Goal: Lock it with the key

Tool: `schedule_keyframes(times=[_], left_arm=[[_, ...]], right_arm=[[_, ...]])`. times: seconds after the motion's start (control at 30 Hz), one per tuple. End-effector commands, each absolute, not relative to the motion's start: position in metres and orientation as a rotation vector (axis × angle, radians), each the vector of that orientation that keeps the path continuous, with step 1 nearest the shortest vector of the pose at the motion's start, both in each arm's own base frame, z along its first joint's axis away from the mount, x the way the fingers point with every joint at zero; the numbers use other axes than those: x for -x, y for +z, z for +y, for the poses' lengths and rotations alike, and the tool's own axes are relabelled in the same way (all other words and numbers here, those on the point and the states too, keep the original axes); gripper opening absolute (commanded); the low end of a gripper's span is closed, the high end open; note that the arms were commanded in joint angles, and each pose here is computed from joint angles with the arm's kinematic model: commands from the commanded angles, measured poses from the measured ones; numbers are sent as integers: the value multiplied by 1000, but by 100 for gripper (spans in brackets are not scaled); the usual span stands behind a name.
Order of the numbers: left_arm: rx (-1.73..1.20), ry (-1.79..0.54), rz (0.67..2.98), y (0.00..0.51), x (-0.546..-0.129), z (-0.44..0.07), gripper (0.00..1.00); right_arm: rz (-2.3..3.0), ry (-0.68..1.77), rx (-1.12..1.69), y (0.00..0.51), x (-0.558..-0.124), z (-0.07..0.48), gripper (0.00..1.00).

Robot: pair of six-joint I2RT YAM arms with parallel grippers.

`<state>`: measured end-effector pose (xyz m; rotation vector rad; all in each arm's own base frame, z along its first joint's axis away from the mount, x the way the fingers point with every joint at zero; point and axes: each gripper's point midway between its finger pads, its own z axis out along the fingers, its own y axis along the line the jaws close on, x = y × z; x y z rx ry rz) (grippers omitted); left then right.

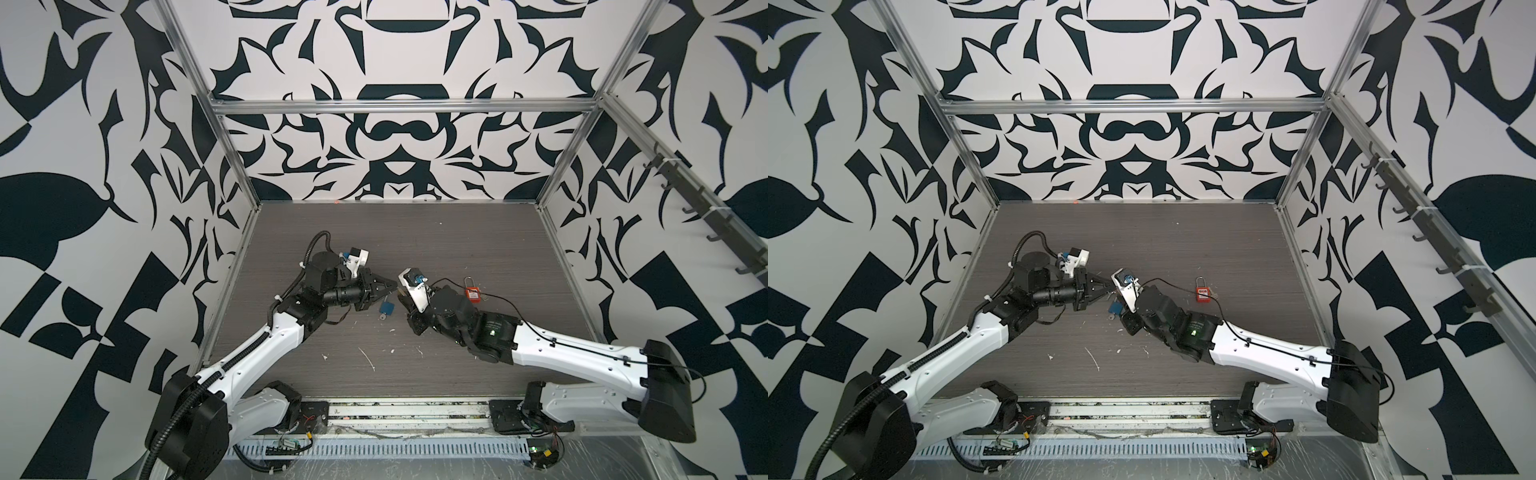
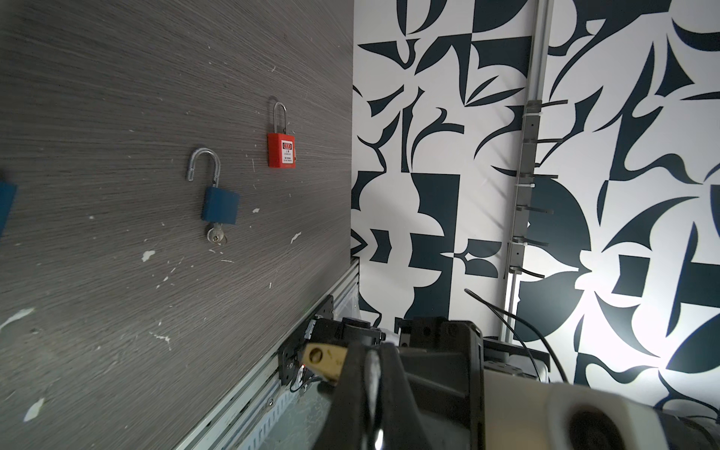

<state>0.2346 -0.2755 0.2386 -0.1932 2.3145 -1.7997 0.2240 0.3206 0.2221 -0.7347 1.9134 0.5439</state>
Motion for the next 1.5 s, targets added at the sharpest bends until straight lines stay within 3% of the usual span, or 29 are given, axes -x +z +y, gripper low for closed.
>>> schedule_keyframes(times=[0.0, 0.1, 0.17, 0.2, 0.23, 0.27, 0.43, 0.67, 1.0, 1.2, 1.47], left_arm=[[170, -1816, 2296, 237, -233, -275, 0], [47, -1827, 2154, 247, -233, -274, 2], [-54, -1799, 2059, 251, -230, -269, 53], [-70, -1761, 2048, 248, -230, -264, 73], [-78, -1718, 2045, 244, -231, -257, 89], [-76, -1671, 2044, 240, -232, -249, 99], [-82, -1621, 1921, 251, -236, -213, 99], [-94, -1762, 1960, 247, -231, -221, 97], [-82, -1969, 2042, 238, -225, -237, 72], [-95, -1977, 2133, 223, -220, -241, 71], [-125, -1990, 2164, 217, -214, -249, 62]], right_arm=[[1861, 762, 657, 254, -218, 320, 0], [1931, 1116, 599, 259, -216, 314, 0], [2039, 1318, 557, 255, -219, 307, 0], [2099, 1385, 536, 252, -222, 304, 0], [2151, 1432, 532, 248, -220, 301, 0], [2179, 1473, 544, 248, -216, 301, 0], [2238, 1643, 684, 251, -188, 305, 0], [2267, 1720, 805, 243, -176, 309, 0], [2281, 1647, 768, 233, -196, 316, 0], [2287, 1605, 747, 230, -206, 319, 0], [2297, 1573, 742, 230, -214, 322, 0]])
